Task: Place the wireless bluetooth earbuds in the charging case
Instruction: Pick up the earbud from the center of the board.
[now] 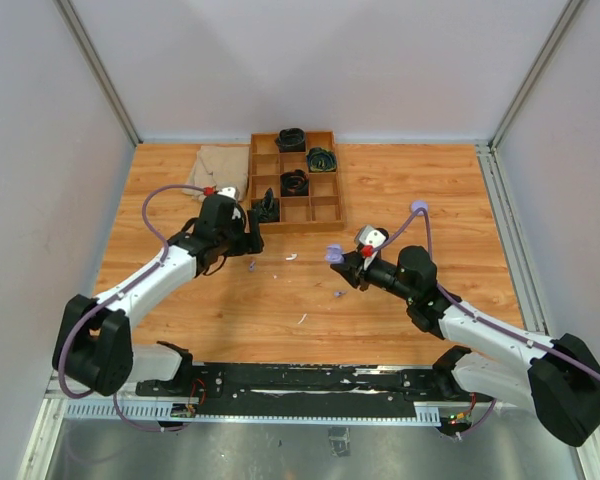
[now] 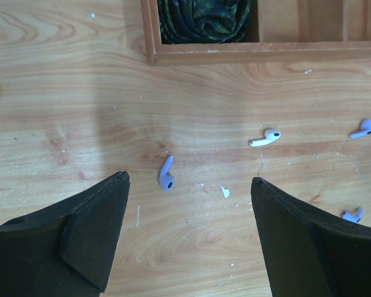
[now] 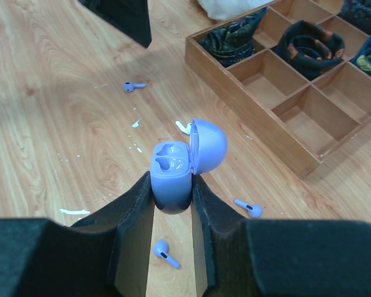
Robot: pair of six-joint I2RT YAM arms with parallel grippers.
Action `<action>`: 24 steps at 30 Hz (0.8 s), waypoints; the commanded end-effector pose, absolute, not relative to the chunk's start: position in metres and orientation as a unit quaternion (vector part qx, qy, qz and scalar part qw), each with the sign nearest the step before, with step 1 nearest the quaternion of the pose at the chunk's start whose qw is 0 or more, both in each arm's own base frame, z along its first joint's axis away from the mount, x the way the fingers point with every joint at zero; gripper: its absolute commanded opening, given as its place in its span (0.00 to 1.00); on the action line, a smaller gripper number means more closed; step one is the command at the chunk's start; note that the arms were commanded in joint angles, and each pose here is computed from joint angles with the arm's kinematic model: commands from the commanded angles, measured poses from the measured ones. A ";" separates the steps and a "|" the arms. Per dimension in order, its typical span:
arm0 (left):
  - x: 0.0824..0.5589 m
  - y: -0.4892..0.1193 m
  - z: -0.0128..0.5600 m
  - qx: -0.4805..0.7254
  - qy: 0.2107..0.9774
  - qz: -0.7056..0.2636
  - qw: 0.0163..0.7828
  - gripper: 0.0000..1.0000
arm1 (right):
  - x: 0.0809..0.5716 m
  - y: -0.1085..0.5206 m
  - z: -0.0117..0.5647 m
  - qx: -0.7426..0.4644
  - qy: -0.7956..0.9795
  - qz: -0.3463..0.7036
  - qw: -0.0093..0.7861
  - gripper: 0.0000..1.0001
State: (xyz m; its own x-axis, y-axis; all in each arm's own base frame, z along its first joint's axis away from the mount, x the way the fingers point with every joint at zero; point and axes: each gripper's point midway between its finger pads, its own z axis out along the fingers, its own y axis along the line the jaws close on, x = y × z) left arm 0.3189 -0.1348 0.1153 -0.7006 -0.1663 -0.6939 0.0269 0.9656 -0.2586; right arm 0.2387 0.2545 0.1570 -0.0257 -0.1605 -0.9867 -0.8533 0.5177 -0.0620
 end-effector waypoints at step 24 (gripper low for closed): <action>0.340 -0.167 0.033 -0.008 0.951 -0.143 0.274 0.76 | 0.254 0.243 0.165 -0.374 0.644 0.259 0.615 0.11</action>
State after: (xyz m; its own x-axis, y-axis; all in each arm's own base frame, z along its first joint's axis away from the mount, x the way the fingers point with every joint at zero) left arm 0.3362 -0.1588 0.0304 -0.8438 -0.1040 -0.5266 0.0328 0.9692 -0.2441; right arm 0.2494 0.2470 0.1575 -0.0032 -0.1736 -0.9848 -0.8153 0.5707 -0.0979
